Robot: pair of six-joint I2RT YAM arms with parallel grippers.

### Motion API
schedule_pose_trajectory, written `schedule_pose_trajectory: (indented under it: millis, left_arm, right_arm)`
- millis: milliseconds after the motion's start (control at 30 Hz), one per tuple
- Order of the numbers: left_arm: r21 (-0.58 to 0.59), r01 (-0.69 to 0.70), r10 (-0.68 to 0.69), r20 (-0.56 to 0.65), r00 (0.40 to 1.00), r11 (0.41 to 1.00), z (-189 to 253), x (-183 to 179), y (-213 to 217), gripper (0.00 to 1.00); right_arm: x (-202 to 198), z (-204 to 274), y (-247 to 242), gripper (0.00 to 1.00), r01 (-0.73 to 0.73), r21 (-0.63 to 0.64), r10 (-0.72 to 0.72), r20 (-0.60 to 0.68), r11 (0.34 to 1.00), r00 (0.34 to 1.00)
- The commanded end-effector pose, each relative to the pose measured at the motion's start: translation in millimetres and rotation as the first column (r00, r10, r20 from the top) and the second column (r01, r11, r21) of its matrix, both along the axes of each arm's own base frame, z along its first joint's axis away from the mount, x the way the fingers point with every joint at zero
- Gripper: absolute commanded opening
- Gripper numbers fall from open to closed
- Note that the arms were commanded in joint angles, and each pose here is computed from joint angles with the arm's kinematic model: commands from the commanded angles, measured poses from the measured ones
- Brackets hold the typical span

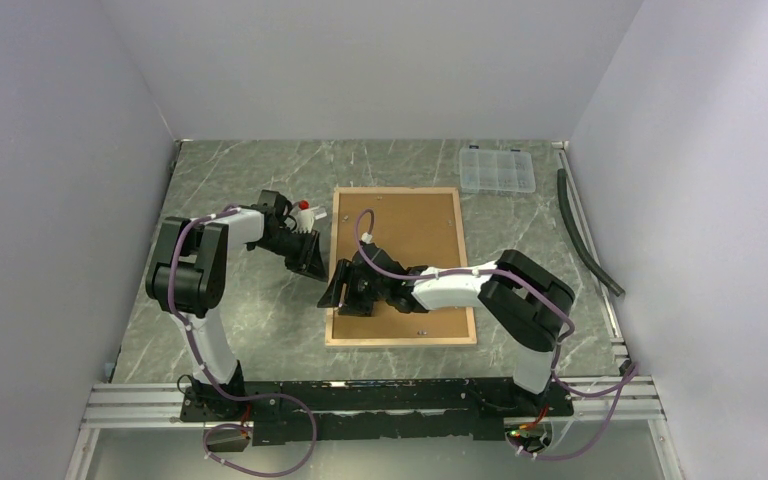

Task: Put the photo into the frame
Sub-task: Install the photo frame at the center of the board.

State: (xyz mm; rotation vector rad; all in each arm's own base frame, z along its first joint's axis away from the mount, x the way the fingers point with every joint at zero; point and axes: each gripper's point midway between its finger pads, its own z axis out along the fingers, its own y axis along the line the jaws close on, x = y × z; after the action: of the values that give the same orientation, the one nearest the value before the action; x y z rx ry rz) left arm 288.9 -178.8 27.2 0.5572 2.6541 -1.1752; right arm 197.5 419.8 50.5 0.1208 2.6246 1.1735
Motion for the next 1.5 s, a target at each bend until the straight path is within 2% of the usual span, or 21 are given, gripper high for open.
schedule_pose_trajectory:
  millis: [0,767,1067,1200,1267,1467]
  left_arm:
    - [-0.018,0.025,-0.025,0.021,0.999,1.000,5,3,-4,0.23]
    - [-0.012,0.044,-0.043,0.028,0.999,0.999,4,1,-3,0.18]
    - [-0.013,0.048,-0.048,0.028,0.998,0.999,5,0,-3,0.16]
    - [-0.009,0.052,-0.052,0.017,0.998,0.999,5,-2,-2,0.16]
    - [-0.008,0.055,-0.055,0.008,0.998,0.998,10,-4,-1,0.17]
    - [-0.044,-0.015,0.018,0.070,0.997,0.999,44,27,13,0.28]
  right_arm:
    - [12,8,8,0.63,0.026,0.021,-0.026,0.038,0.999,0.999]
    - [26,5,11,0.57,0.034,-0.006,-0.033,0.102,0.999,0.994]
    - [29,15,18,0.55,0.014,0.025,-0.017,0.134,1.000,0.991]
    - [26,44,29,0.55,-0.053,0.122,0.030,0.185,0.991,0.982]
    - [30,71,26,0.58,-0.072,0.161,0.033,0.233,0.984,0.972]
    - [72,127,-9,0.70,-0.057,0.177,-0.007,0.341,0.983,0.940]
